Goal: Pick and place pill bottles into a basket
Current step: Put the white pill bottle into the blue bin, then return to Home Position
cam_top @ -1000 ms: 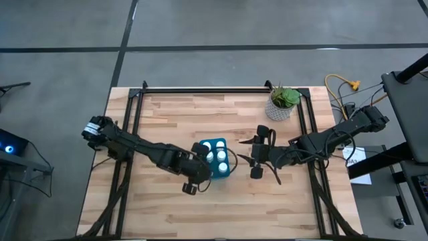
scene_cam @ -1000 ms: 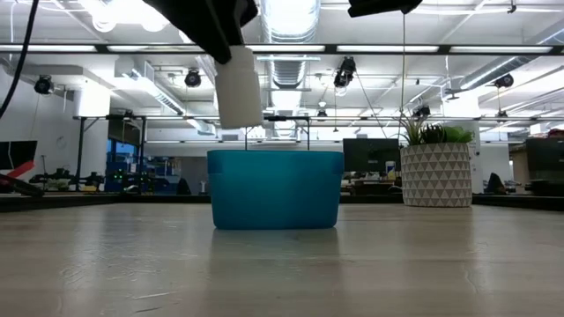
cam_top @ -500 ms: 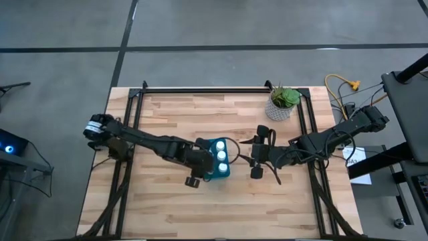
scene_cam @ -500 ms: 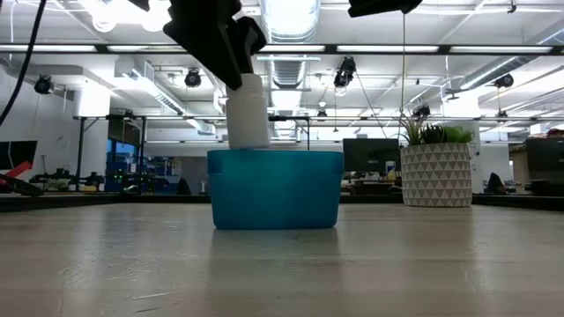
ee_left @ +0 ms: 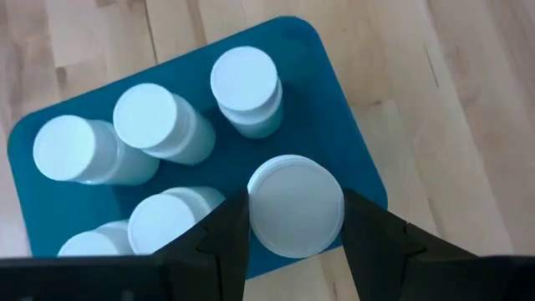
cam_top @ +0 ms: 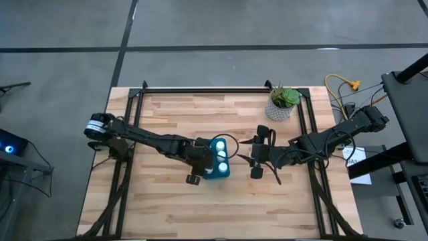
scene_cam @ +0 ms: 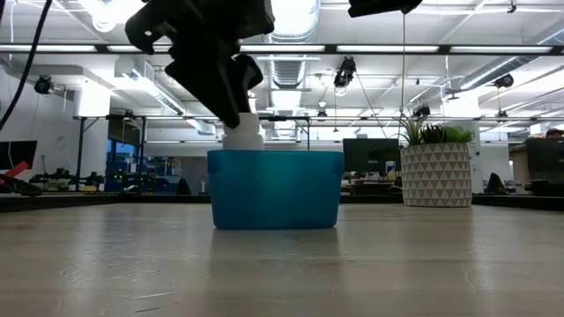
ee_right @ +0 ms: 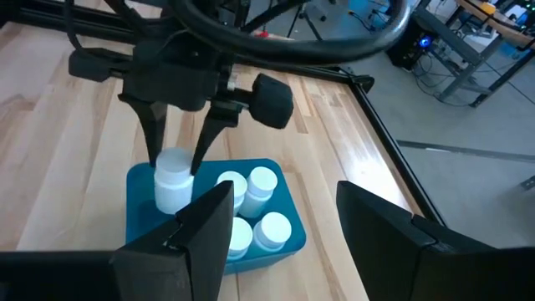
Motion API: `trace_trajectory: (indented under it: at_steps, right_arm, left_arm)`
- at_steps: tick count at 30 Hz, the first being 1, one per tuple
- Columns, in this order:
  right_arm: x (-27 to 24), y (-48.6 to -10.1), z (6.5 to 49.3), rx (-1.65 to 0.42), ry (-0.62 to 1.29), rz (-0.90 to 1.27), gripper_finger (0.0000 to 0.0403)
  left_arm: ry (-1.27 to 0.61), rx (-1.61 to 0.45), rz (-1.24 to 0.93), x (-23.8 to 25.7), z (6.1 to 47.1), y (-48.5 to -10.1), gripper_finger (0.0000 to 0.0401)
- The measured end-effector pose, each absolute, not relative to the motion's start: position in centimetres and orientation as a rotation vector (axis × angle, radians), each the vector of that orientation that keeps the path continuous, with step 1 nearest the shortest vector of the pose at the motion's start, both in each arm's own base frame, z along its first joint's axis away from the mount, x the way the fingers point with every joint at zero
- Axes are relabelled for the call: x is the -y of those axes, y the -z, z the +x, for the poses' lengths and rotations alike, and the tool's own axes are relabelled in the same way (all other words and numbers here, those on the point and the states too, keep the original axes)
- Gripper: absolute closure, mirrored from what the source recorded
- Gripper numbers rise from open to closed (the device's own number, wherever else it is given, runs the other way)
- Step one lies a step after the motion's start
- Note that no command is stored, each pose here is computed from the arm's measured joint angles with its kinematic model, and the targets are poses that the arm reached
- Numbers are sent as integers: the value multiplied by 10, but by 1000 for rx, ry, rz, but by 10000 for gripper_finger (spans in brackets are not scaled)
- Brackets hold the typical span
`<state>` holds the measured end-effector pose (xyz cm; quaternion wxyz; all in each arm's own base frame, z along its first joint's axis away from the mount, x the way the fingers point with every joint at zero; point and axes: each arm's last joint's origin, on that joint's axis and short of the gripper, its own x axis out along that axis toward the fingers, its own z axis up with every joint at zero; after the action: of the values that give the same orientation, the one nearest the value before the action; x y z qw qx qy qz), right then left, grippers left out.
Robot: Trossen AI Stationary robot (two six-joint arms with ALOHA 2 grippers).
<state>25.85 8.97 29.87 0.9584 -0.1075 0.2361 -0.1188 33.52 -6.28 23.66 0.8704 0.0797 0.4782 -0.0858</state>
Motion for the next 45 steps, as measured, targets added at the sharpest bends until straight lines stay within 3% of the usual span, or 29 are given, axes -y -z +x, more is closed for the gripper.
trace_trajectory:
  at_steps: [11, 22, 29, 32, 45]
  right_arm:
    - [-90, -299, 258, -477, 240, -218, 197]
    - [-90, -299, 258, -479, 240, -219, 197]
    - [-90, -299, 258, -479, 240, -219, 197]
    - [-90, -299, 258, -479, 240, -219, 197]
    - [-90, -299, 258, -481, 238, -226, 197]
  left_arm:
    - [185, -1073, 138, 58, 350, -206, 260]
    - [181, -1070, 132, 58, 355, -203, 260]
    - [165, -1062, 114, 58, 356, -205, 151]
    - [165, -1063, 114, 58, 356, -205, 125]
    - [160, -1016, 87, 59, 348, -231, 114]
